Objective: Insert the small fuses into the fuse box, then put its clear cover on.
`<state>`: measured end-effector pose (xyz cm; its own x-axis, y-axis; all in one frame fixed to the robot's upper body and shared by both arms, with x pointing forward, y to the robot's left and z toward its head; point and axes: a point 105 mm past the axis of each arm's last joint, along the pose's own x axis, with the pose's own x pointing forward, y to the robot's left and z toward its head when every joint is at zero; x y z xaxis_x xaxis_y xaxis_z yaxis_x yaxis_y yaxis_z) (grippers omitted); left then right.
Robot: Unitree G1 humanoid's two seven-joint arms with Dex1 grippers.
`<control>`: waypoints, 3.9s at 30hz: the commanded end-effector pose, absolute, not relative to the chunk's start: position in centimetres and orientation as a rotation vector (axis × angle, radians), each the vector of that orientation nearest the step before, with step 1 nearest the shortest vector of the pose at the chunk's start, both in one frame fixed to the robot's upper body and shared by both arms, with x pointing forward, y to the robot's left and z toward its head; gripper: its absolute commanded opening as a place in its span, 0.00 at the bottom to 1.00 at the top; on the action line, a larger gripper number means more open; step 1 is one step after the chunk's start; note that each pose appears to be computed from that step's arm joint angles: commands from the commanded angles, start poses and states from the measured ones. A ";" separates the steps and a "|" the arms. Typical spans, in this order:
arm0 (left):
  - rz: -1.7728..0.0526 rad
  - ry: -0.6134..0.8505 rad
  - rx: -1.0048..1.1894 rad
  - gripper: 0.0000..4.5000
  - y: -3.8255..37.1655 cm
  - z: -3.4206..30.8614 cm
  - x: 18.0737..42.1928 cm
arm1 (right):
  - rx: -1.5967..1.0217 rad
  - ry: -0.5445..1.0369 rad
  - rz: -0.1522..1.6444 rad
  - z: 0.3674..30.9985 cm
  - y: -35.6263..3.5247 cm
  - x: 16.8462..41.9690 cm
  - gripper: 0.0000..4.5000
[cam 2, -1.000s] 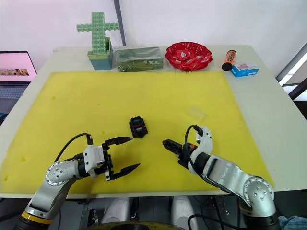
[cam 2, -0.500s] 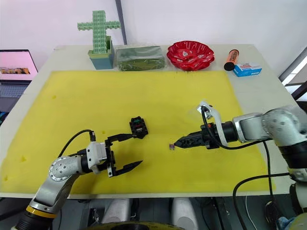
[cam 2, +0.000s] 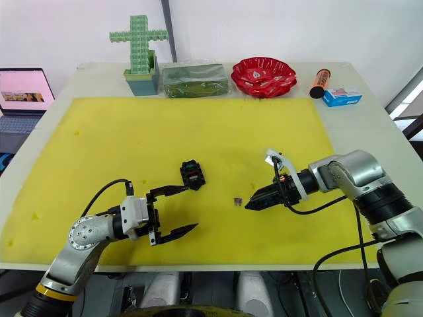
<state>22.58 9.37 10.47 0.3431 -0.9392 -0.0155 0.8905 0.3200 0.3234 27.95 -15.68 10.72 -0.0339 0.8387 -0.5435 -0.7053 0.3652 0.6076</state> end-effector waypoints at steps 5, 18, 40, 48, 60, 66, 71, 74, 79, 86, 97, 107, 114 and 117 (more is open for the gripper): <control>-1.217 -0.230 0.308 1.00 9.1 11.9 22.5 | 0.161 0.972 1.260 11.6 -15.2 28.9 0.52; -1.214 -0.233 0.308 1.00 8.3 12.9 22.5 | 0.183 0.986 1.267 11.4 -14.4 29.4 0.52; -1.247 -0.221 0.336 1.00 8.4 12.3 22.0 | 0.236 1.036 1.305 11.1 -12.9 28.6 0.52; -1.245 -0.223 0.338 1.00 8.4 12.2 22.0 | 0.233 1.056 1.214 9.9 -13.6 29.4 0.27; -1.223 -0.214 0.342 1.00 9.4 11.3 22.3 | 0.189 0.984 1.211 11.4 -14.0 29.7 0.01; -1.081 -0.216 0.281 1.00 11.7 12.2 23.0 | -0.175 0.615 1.366 17.9 -10.3 30.0 0.01; -0.944 -0.224 0.199 1.00 13.4 13.2 24.6 | -0.490 0.362 1.364 20.6 -7.6 31.8 0.01; -0.897 -0.233 0.166 1.00 13.9 13.7 25.6 | -0.658 0.197 1.340 21.6 -5.7 33.8 0.01; -0.895 -0.217 0.175 1.00 13.8 13.1 26.6 | -0.880 -0.014 1.356 21.9 -3.0 35.9 0.01; -0.899 -0.221 0.162 1.00 13.2 13.1 27.2 | -0.941 0.060 1.483 20.2 -1.9 36.4 0.01; -0.895 -0.194 0.162 1.00 12.5 13.0 27.1 | -0.977 0.092 1.540 18.6 -0.2 36.4 0.01; -0.891 -0.185 0.170 1.00 12.7 13.2 26.9 | -0.999 0.115 1.566 18.0 -0.3 36.2 0.01; -0.876 -0.168 0.167 1.00 13.0 12.9 26.9 | -0.982 0.105 1.587 18.2 0.2 35.8 0.01; -0.861 -0.166 0.154 1.00 13.2 12.9 27.0 | -0.982 0.103 1.585 18.1 0.4 35.8 0.01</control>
<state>27.07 12.96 11.81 0.6356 -0.7703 0.0517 0.7536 0.6336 0.1748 36.00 -0.30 16.71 0.0595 0.7511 -0.6575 -0.8735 -0.2797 -0.3985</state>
